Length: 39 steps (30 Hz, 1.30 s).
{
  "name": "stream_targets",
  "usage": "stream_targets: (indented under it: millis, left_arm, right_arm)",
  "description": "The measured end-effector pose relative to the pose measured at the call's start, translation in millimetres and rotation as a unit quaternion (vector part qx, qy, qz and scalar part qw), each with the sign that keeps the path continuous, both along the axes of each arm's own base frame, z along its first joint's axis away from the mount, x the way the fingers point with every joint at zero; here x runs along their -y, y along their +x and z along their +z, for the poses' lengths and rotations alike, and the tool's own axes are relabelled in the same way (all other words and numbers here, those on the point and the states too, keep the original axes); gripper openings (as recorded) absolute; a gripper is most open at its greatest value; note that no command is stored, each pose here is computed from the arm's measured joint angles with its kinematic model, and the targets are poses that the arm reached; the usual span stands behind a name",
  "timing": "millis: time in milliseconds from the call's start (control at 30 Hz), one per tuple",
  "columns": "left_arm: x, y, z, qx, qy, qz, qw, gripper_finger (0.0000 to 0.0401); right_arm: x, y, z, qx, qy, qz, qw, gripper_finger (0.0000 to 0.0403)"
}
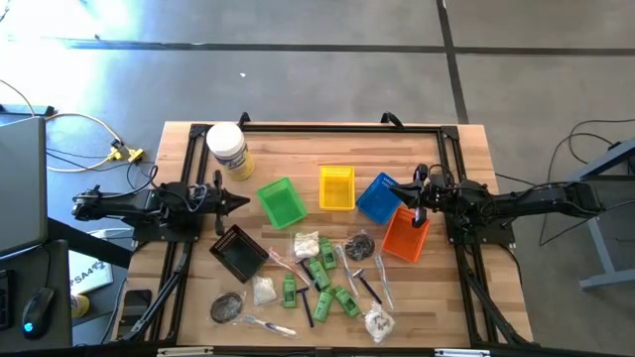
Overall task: Pick & Place Travel size toiletries
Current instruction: Put the right blue toothbrush into the yellow bin
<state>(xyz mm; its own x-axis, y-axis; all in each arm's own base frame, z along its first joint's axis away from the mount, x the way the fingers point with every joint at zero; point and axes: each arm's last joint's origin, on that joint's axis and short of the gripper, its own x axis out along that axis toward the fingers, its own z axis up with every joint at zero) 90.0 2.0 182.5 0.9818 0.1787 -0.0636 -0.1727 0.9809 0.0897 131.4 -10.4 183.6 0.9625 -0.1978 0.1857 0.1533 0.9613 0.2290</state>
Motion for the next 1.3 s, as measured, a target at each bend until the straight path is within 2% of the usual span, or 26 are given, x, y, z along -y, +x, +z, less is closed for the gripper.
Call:
stream_targets:
  millis: [367,667,900,1033,1167,1300]
  left_arm:
    - [0.4,0.0,1.1,0.008,-0.017,-0.006,1.000,0.0000]
    - [0.2,-0.1,3.1,0.015,-0.012,-0.002,1.000,0.0000]
    - [0.0,-0.9,18.8,0.085,0.032,0.001,0.996,0.0000]
    - [0.0,-0.9,19.2,0.086,0.037,0.001,0.996,0.0000]
    - [-0.1,-2.7,26.4,0.100,0.070,0.003,0.993,0.0000]
    - [-0.2,-3.8,30.1,0.107,0.069,0.004,0.992,0.0000]
  right_arm:
    - [0.0,0.0,-0.1,-0.001,0.000,0.000,1.000,0.0003]
    - [0.2,0.0,0.0,-0.003,-0.014,-0.005,1.000,0.0003]
    - [0.1,1.7,-2.5,-0.016,-0.025,-0.005,1.000,0.0003]
    - [-0.9,3.9,-5.5,-0.029,-0.028,0.013,0.999,0.0003]
    - [-1.4,6.2,-4.2,-0.032,-0.030,0.025,0.999,0.0003]
    - [-1.1,9.6,6.4,-0.014,-0.027,0.022,0.999,0.0003]
